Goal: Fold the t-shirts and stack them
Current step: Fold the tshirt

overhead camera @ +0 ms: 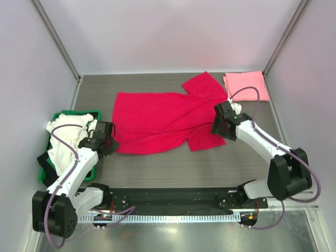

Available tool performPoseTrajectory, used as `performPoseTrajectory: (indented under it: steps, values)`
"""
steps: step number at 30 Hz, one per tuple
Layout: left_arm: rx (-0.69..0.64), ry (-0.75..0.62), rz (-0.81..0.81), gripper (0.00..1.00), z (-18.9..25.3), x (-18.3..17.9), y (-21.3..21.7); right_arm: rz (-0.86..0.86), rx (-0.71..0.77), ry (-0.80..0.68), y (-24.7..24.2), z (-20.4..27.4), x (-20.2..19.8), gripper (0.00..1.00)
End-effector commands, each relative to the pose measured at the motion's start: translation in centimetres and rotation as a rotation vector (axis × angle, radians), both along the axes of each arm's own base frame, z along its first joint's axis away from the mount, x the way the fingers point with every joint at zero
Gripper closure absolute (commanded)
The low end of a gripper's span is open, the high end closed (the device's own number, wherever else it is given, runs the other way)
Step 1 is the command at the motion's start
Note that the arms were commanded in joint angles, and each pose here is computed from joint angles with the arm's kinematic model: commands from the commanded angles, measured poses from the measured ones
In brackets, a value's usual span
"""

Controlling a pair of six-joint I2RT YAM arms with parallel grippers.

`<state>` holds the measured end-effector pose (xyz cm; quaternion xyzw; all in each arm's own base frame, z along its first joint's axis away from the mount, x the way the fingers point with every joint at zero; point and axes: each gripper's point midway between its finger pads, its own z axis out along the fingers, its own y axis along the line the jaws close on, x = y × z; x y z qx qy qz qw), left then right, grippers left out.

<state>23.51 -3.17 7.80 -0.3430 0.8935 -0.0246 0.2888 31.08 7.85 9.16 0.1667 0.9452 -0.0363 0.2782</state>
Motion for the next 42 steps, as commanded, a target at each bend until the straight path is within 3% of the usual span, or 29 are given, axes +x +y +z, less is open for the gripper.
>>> performPoseTrajectory:
  steps: [1, 6, 17, 23, 30, 42]
  values:
    - [-0.015, -0.009, -0.016, 1.00, -0.1, 0.2, -0.2, -0.072, 0.024, 0.040, -1.3, -2.1, -3.4, 0.31]
    - [-0.027, -0.020, -0.022, 1.00, -0.1, 0.0, -0.4, -0.112, 0.104, 0.085, -2.7, -5.0, -4.7, 0.36]
    - [-0.018, -0.011, -0.024, 1.00, -0.6, 0.1, -0.3, -0.035, 0.152, 0.141, -2.6, -8.4, -1.9, 0.41]
    - [-0.008, -0.006, -0.026, 1.00, -0.7, 0.2, -0.2, -0.030, 0.148, 0.153, -2.7, -9.2, -1.6, 0.46]
    - [-0.012, -0.002, -0.025, 1.00, -1.0, 0.4, -0.3, -0.012, 0.202, 0.069, -2.0, -6.8, -1.4, 0.47]
    - [-0.019, 0.004, -0.028, 1.00, -1.3, 0.4, -0.5, 0.025, 0.193, 0.167, -1.8, -10.0, -2.0, 0.51]
